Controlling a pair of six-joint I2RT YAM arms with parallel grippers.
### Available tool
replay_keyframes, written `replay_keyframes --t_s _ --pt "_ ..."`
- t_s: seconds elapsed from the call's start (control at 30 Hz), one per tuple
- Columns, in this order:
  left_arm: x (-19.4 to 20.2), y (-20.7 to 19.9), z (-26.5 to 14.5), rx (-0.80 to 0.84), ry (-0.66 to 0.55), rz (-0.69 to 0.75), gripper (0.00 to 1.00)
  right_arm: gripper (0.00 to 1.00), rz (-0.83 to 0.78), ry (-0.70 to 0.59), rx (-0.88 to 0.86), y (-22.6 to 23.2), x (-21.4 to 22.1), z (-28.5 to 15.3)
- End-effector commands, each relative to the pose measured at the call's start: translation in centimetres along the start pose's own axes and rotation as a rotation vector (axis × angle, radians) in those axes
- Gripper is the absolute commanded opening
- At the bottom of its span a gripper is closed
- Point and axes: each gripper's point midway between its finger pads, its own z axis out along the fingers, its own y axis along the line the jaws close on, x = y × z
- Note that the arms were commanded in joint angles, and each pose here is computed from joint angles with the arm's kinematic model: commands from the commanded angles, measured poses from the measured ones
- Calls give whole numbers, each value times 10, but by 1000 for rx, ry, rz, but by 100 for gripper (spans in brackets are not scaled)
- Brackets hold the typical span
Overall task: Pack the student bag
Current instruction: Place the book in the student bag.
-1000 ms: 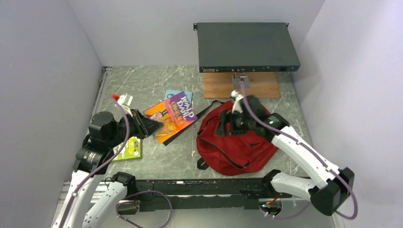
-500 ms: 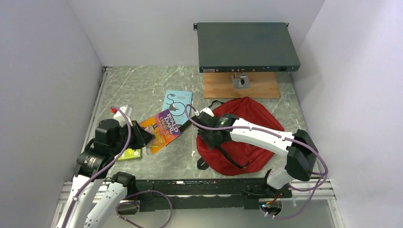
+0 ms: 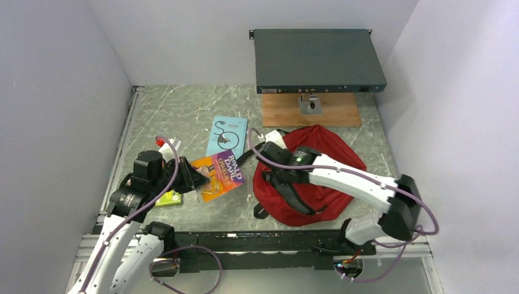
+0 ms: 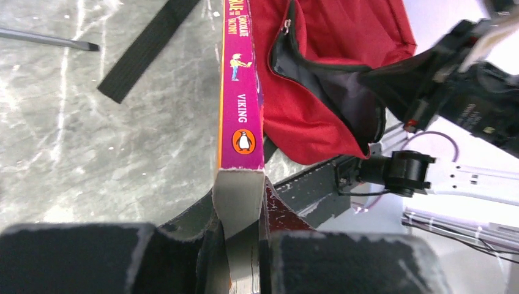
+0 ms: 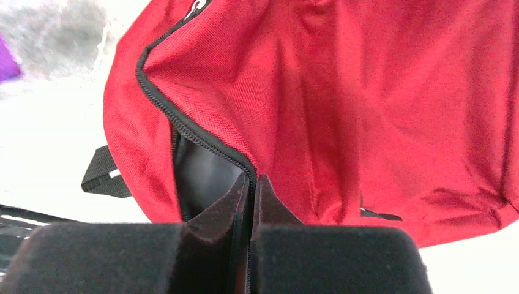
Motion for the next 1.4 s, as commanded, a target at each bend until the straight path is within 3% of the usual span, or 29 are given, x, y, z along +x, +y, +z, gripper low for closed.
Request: replay_keyframes --t_s 0.0,0.2,0.33,0.47,0.63,0.73,0.83,0.97,1.07,1.27,1.37 --pt "-15 -42 0 203 -32 0 0 0 220 -303 38 -40 -52 -60" --pt "-5 -63 13 319 41 -83 0 0 432 -583 -86 -62 -78 -119" --pt "-6 -91 14 433 57 -132 0 0 471 -679 -180 -59 -83 -133" --pt "-15 -122 4 507 45 -148 0 0 506 -667 -117 -69 -80 -129" --pt "-34 -115 -18 324 -76 -108 0 0 548 -679 -64 -75 -85 -126" --pt "-29 -132 -23 413 -25 -131 0 0 583 -688 -57 -76 -90 -125" --pt "-11 -146 -14 471 108 -155 0 0 618 -702 -71 -73 -96 -125" --pt "5 -148 2 411 147 -137 0 0 662 -744 -103 -72 -105 -132" --pt "17 -153 11 423 187 -220 0 0 686 -760 -123 -72 -111 -137" --pt "43 -162 49 439 216 -394 0 0 695 -775 -180 -65 -118 -145" --pt "41 -174 70 466 172 -408 0 0 695 -769 -207 -61 -116 -146"
